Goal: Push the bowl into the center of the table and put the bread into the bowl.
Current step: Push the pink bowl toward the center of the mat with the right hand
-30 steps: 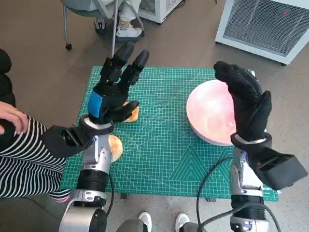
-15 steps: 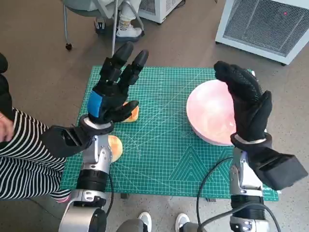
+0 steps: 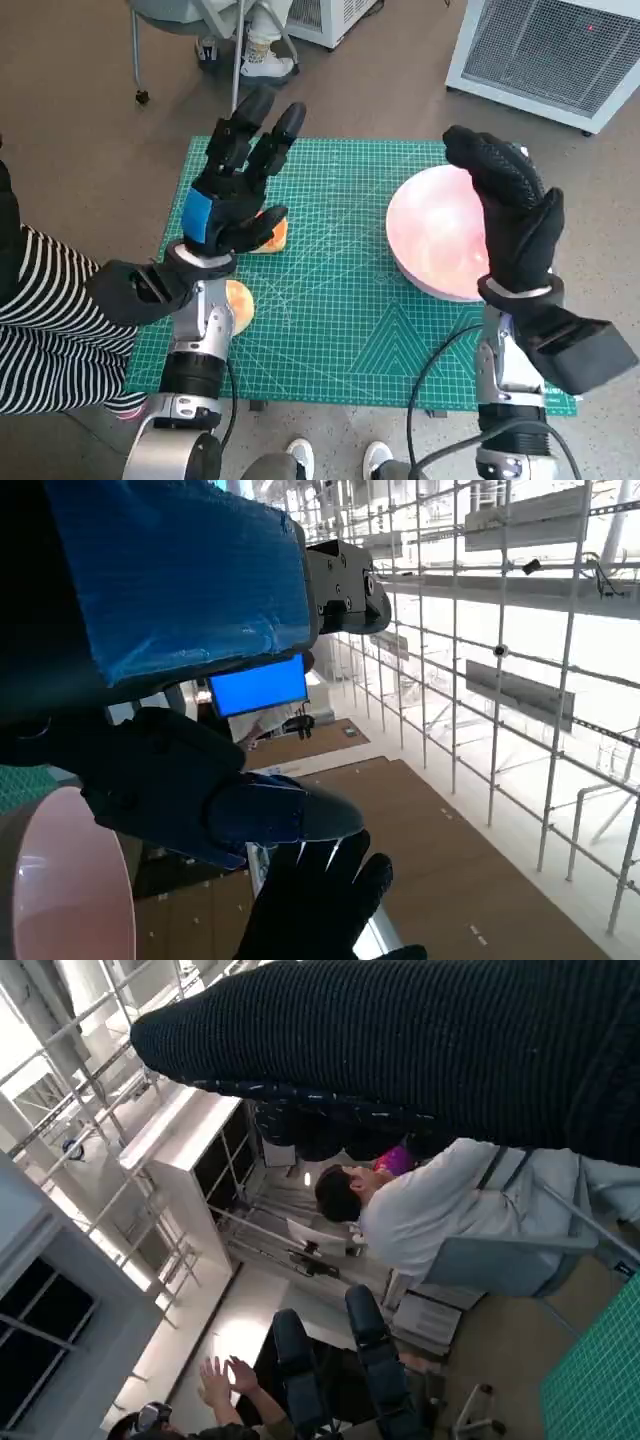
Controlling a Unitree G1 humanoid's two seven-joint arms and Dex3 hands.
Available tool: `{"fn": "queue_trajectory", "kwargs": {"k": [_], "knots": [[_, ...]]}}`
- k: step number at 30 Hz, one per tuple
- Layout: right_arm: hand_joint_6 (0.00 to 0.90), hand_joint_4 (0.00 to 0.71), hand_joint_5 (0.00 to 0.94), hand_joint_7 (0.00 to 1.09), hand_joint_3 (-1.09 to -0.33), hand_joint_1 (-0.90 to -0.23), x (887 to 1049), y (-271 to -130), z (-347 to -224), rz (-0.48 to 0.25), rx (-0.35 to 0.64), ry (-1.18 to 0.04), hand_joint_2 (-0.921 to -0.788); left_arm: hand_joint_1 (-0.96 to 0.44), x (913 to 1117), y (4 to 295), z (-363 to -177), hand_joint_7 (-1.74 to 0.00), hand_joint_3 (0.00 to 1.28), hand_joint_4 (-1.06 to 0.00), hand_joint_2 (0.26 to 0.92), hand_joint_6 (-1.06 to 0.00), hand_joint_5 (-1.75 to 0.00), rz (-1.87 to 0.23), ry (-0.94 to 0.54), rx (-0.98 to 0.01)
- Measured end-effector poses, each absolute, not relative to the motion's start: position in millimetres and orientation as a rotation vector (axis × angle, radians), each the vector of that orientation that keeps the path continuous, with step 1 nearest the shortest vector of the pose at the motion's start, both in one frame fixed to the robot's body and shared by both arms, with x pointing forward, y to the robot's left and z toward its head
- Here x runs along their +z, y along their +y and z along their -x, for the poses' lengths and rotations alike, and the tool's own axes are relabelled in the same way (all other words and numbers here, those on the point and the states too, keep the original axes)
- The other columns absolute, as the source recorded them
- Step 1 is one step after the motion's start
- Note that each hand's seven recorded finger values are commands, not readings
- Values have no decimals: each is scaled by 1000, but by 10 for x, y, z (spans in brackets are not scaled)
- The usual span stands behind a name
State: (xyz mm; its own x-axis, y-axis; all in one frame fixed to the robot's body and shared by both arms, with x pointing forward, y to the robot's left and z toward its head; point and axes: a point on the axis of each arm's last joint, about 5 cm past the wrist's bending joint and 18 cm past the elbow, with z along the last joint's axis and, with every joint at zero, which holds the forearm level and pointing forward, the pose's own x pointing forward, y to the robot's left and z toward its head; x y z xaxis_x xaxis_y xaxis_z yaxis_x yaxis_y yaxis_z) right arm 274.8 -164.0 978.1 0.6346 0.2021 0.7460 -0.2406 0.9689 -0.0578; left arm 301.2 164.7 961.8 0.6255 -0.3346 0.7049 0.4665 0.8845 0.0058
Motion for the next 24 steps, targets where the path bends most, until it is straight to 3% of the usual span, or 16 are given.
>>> {"fn": "queue_trajectory", "kwargs": {"k": [5,11,18,24], "knots": [[105,181,1,386,-710,-706,9788,-1663,-2742,-45,255,-850,-921,-569,9607,1651,-3005,-362,335,-170,921,1,-1,185,-765,-459],[96,171,0,384,-715,-704,9784,-1829,-2746,-37,221,-847,-921,-572,9582,1651,-2994,-346,337,-168,921,1,0,191,-758,-452],[70,148,0,390,-740,-693,9693,-2174,-2766,3,64,-794,-921,-578,9557,1663,-2979,-341,339,-161,921,1,0,196,-752,-431],[18,131,0,444,-797,-677,9644,-2366,-2826,40,-88,-736,-921,-597,9552,1663,-2975,-332,347,-154,921,1,0,194,-747,-415]]}}
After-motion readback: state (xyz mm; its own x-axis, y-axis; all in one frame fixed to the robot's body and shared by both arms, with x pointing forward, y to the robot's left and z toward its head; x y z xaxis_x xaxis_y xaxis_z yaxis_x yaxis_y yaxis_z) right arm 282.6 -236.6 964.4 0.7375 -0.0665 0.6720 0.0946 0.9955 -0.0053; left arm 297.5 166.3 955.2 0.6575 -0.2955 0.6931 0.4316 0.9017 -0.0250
